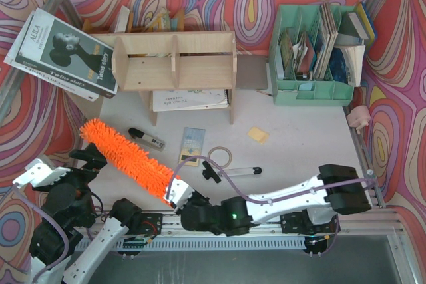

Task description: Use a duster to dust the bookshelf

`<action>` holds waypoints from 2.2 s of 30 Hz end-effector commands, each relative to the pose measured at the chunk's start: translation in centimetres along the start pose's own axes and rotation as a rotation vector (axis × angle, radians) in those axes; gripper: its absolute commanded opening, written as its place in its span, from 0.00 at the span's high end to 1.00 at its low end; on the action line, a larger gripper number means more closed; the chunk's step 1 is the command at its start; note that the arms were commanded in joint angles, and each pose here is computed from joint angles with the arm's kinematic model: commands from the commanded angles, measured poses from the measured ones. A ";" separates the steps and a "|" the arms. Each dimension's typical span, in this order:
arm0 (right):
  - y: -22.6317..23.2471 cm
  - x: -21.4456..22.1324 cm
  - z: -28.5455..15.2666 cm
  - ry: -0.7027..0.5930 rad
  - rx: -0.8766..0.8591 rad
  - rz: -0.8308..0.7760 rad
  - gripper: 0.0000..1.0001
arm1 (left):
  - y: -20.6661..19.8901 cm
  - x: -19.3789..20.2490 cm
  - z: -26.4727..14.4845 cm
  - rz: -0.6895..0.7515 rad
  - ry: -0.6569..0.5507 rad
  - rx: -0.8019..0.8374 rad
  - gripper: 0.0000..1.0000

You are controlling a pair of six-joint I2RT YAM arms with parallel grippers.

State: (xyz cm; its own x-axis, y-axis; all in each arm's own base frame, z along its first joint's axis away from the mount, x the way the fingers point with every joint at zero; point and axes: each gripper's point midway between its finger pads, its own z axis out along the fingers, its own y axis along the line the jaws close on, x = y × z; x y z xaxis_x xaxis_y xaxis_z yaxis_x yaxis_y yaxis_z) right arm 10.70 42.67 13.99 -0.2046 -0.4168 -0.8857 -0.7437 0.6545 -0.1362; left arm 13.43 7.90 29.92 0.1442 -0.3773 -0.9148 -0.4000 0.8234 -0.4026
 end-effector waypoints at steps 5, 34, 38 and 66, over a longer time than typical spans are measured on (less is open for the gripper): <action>-2.3 -0.7 -6.4 -0.089 -0.005 -0.073 1.00 | 0.9 -0.2 0.0 0.006 -0.022 -0.044 0.02; -21.7 -8.6 -21.6 -0.439 0.599 0.481 1.00 | 0.5 0.1 0.3 0.014 -0.015 -0.040 0.02; -22.1 -10.5 -21.1 -0.431 0.681 0.418 1.00 | 0.2 0.3 0.4 0.019 -0.008 -0.031 0.02; -28.2 -3.3 -10.1 -0.123 0.629 0.599 1.00 | -0.1 0.5 0.3 0.021 0.000 -0.013 0.02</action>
State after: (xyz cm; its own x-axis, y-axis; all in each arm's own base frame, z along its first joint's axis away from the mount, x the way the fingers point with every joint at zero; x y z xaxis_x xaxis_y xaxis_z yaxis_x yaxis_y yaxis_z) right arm 26.01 18.30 26.13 -0.3252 0.0808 -0.9422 -0.0126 0.9959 0.0898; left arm 13.58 8.01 29.61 0.1380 -0.3653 -0.9206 -0.4194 0.8205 -0.3884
